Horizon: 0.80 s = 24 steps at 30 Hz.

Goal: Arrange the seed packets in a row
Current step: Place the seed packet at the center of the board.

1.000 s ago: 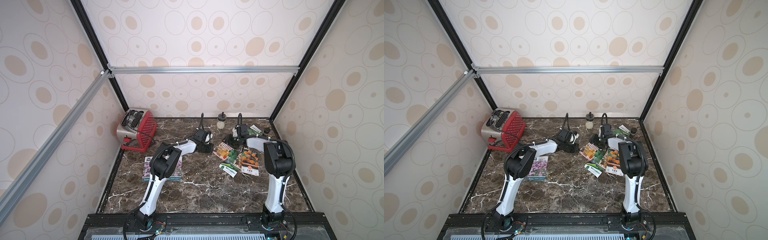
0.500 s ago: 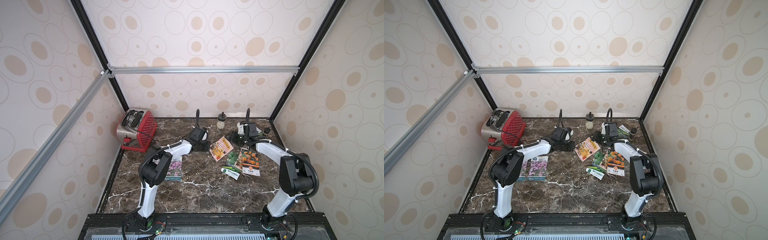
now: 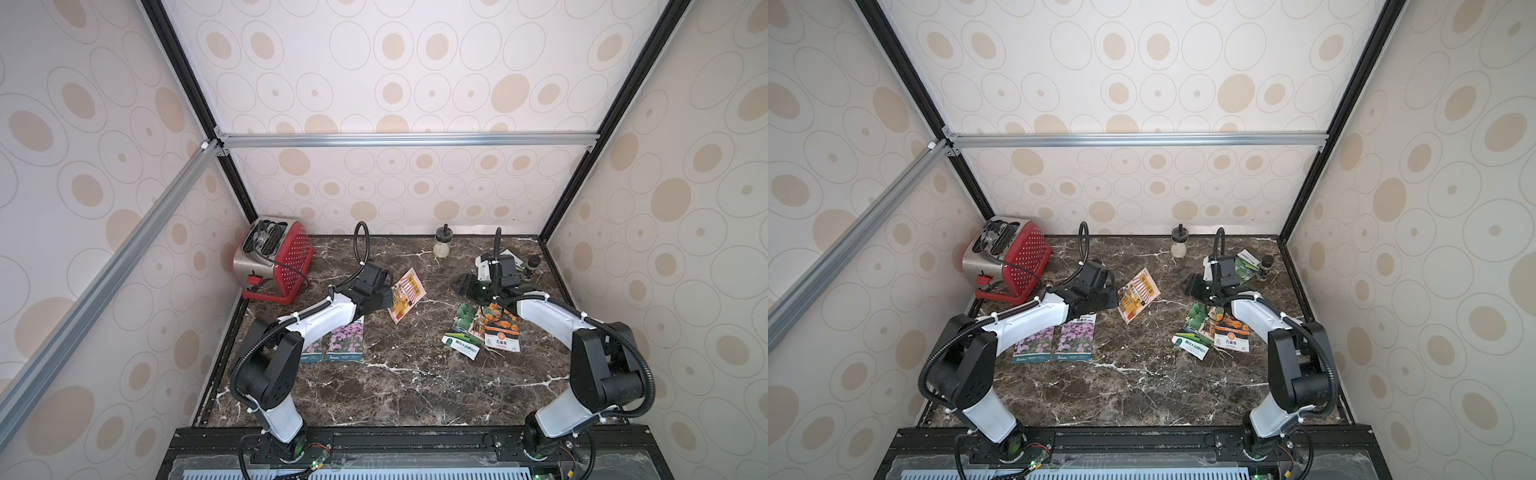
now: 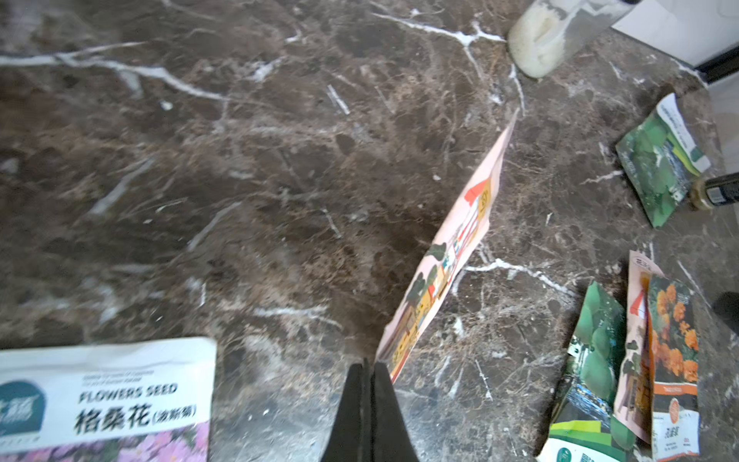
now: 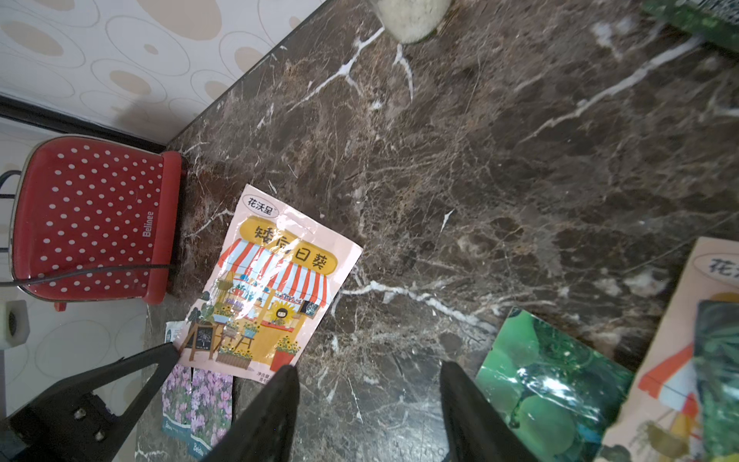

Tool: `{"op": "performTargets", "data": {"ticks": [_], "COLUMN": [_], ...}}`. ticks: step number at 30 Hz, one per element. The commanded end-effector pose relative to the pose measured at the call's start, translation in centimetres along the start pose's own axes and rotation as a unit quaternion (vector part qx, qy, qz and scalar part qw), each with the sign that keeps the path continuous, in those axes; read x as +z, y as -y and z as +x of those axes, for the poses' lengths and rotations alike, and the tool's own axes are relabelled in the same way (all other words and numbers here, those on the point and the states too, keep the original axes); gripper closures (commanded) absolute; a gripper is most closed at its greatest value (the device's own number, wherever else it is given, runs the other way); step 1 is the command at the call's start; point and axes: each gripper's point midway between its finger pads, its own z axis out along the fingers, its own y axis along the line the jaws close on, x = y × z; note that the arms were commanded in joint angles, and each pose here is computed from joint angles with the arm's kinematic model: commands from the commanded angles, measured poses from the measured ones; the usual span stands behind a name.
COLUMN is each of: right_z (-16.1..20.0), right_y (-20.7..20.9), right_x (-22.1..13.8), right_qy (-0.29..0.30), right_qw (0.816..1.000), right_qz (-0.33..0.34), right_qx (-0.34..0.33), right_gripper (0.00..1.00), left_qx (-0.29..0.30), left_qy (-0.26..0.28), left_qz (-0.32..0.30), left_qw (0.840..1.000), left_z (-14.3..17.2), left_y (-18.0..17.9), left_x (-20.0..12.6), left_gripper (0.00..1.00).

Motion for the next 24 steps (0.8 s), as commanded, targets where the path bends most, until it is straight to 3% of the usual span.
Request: {"op": "performTargets", "data": {"ticks": [1,7,13,24], "right_z": [1.1,5.0,7.7,10.8], "right_y": [-1.9,-4.6,-5.9,-6.9], "right_x": [0.0,2.5,4.5,6.5], "right_qy": [-0.004,-0.038,-0.046,-0.039], "right_qw": [1.0,0.996,0.99,0.967], "right_qz": [-0.025,-0.075,-0.119,-0.181], "right_qx": [-0.004,0.025,0.067,0.174], "right_gripper": [0.4,0.4,0.35,0.3], "left_qx": [-0.071,-0.123,-0.166,-0.221], "left_qy": [0.016,0.033,0.062,0.072], "left_qz": [-0.044,-0.055,-0.031,0.01], "left_qw": [0.996,0.99,0.984,0.973], "left_z": [0.9,2.7,2.2,1.2], "left_y": [-2.6,-3.8,-2.7,-1.0], "left_x": [-1.7,-4.2,-6.5,-6.6], "left_gripper": [1.0,1.0,1.0,1.0]}}
